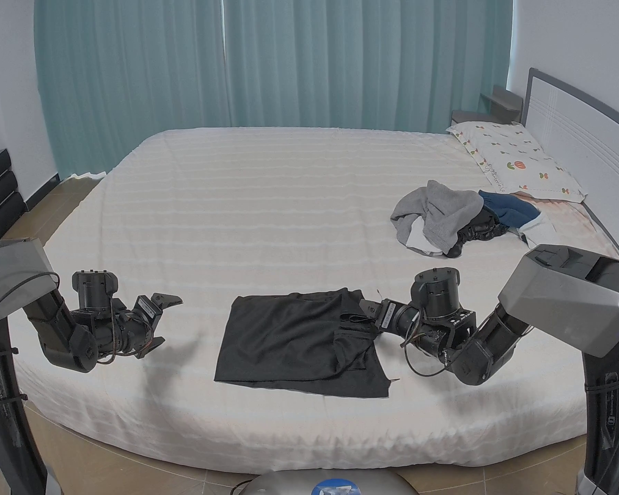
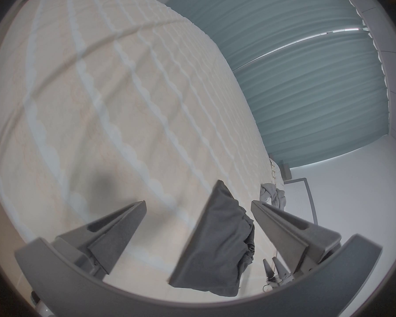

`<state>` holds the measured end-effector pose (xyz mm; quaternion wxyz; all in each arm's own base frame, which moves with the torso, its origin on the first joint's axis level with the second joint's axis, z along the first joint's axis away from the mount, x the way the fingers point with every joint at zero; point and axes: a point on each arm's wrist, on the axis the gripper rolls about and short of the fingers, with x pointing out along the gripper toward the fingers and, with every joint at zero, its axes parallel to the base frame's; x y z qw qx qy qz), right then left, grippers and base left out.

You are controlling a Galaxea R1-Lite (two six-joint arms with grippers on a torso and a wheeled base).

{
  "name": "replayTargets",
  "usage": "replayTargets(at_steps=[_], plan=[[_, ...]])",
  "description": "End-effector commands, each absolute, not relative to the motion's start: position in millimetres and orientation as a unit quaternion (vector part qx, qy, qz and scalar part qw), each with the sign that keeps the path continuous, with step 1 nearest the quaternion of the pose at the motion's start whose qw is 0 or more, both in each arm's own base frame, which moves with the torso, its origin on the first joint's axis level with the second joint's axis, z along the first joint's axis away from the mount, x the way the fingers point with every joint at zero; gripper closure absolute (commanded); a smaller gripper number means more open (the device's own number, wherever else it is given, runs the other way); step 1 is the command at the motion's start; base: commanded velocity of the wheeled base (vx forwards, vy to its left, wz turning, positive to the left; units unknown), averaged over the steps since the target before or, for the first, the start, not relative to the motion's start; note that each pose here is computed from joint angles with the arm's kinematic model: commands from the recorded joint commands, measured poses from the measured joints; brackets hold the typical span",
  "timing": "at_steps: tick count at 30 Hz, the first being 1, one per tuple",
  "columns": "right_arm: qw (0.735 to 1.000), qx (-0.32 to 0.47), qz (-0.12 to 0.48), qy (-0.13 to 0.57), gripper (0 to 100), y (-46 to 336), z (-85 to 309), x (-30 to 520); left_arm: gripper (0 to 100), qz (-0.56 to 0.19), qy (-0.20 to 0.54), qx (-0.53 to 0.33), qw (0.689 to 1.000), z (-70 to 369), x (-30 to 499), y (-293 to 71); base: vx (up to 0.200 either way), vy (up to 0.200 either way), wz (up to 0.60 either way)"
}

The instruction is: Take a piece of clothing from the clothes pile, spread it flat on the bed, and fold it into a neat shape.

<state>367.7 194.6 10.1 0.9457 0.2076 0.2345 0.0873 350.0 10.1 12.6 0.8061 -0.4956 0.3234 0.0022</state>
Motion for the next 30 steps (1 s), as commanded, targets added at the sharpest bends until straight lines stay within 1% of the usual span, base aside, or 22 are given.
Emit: replayTargets(at_steps=[1,5,9,14,16,27,30], plan=[[0.950,0.191,0.059,0.240,0,203,4,376,0,0.001,0.329,-0.489,0.808,10,350,10,0.000,0.000,0.00],[0.949,0.167,0.060,0.260,0,210,-5,368,0,0.001,0.329,-0.489,0.808,10,349,10,0.000,0.000,0.00],[0.955,0.134,0.036,0.264,0,212,-9,370,0,0.001,0.329,-0.488,0.808,10,350,10,0.000,0.000,0.00],[0.955,0.122,0.029,0.269,0,215,-10,371,0,0.001,0.329,-0.488,0.808,10,350,10,0.000,0.000,0.00],[0.952,0.102,0.024,0.288,0,216,-16,367,0,0.001,0.329,-0.488,0.808,10,350,10,0.000,0.000,0.00],[0.950,0.085,0.025,0.299,0,218,-23,364,0,0.001,0.329,-0.488,0.808,10,350,9,0.000,0.000,0.00],[0.947,0.066,0.021,0.314,0,209,-25,354,0,0.001,0.330,-0.488,0.808,10,349,9,0.000,0.000,0.00]])
